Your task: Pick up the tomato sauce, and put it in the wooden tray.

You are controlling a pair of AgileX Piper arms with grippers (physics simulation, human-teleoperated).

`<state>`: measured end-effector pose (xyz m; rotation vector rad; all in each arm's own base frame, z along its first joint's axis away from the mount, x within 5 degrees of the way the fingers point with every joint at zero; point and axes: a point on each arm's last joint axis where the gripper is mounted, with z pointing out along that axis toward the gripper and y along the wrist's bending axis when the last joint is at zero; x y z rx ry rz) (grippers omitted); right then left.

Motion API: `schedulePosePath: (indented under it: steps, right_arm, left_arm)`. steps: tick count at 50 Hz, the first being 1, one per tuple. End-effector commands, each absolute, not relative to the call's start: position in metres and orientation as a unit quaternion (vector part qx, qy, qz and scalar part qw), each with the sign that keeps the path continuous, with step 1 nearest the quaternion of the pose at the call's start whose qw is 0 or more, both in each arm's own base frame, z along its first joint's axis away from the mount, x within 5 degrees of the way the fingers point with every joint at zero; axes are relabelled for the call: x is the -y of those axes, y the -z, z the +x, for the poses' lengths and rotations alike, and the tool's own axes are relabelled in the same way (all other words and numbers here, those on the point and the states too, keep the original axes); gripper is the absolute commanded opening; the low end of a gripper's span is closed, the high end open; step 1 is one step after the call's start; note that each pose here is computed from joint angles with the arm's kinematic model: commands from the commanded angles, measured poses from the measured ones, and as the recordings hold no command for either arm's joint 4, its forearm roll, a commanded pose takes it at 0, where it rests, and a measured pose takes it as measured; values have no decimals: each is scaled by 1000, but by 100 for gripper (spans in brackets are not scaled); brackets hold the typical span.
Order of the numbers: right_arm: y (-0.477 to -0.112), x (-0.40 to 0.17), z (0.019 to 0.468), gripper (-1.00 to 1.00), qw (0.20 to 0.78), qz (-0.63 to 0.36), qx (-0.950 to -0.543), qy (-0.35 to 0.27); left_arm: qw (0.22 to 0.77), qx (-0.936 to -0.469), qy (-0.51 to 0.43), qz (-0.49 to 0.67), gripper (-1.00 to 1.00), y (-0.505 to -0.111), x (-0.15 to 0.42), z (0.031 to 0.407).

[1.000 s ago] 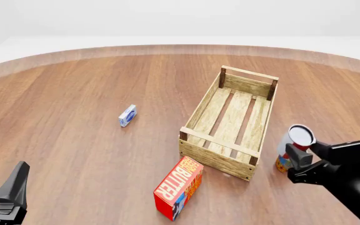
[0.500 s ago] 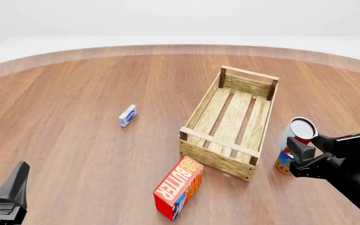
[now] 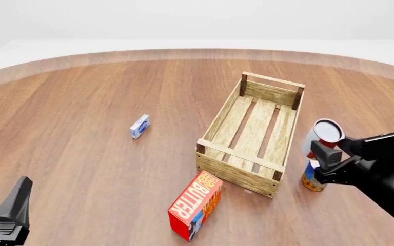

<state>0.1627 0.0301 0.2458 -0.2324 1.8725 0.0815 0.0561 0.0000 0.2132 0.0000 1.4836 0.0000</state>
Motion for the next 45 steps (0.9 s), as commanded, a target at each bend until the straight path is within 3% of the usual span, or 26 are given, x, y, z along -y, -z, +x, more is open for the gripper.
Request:
schedulePosePath:
  steps: [1,45]
  right_arm:
    - [-251,-33,170,-100,589,-97,-801,-41]
    - [-255,-44,207,-100,595,-118,-794,-38]
  left_arm:
    - [737,-676,0,0,100,-213,0,56]
    - [737,-676,0,0,100,-213,0,56]
